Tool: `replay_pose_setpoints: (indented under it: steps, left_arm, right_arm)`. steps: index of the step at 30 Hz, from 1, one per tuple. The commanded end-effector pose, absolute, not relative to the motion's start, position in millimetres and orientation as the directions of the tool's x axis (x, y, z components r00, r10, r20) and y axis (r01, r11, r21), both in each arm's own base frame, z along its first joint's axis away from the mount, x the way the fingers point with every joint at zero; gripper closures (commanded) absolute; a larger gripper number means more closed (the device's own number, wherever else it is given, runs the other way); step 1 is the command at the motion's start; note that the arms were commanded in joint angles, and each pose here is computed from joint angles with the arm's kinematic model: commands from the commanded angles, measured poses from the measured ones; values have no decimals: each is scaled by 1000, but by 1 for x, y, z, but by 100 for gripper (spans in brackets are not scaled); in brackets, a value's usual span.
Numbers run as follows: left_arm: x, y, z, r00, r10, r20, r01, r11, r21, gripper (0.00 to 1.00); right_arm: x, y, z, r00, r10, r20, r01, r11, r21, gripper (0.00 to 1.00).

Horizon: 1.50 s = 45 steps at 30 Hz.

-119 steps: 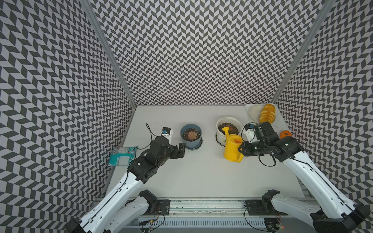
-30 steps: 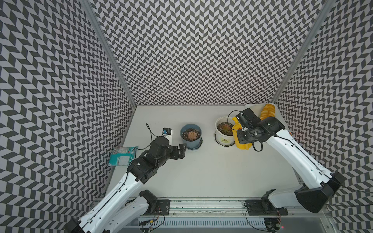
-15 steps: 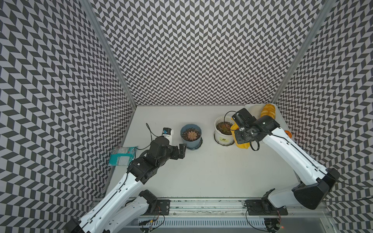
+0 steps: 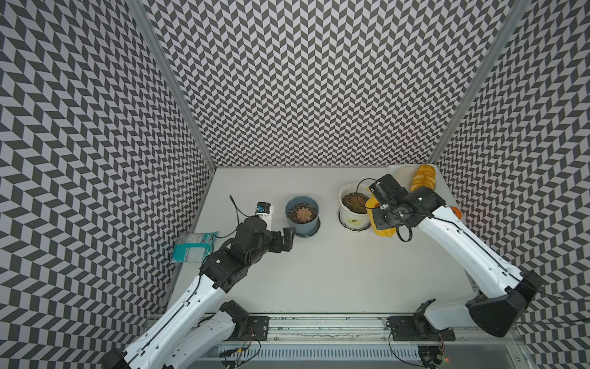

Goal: Water the succulent around the soil edge
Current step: Water the soil of the potted plant with water, then place the watering can at the center of the board.

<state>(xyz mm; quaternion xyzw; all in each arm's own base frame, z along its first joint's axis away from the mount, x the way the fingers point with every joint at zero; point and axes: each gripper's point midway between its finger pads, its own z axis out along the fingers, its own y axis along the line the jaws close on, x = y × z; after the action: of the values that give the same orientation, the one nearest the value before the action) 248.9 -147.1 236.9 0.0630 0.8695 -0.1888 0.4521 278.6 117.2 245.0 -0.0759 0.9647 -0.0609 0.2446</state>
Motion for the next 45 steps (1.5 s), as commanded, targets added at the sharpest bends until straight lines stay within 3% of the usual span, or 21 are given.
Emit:
replay_pose_setpoints:
  steps: [1, 9, 18, 26, 32, 45]
  left_arm:
    - [249, -150, 244, -557, -63, -828, 304, 912, -274, 0]
    - [249, -150, 244, -557, -62, -828, 302, 914, -272, 0]
    - [251, -149, 239, -565, -58, -823, 288, 921, -262, 0]
    - [253, -148, 236, -571, -54, -819, 279, 926, -255, 0]
    - [255, -142, 237, -565, -65, -823, 246, 938, -243, 0]
    - [258, -120, 249, -518, -109, -848, 162, 961, -223, 0]
  right_arm:
    - [278, 119, 272, -806, -117, -580, -88, 993, -78, 100]
    - [257, 141, 315, -695, -26, -719, -209, 963, 168, 100]
    - [201, 180, 355, -517, 55, -854, -565, 727, 389, 100]
    - [170, 197, 339, -503, 31, -864, -698, 575, 427, 100]
    - [164, 213, 320, -514, -10, -858, -731, 528, 432, 100]
    - [145, 282, 221, -561, -309, -768, -748, 586, 311, 100]
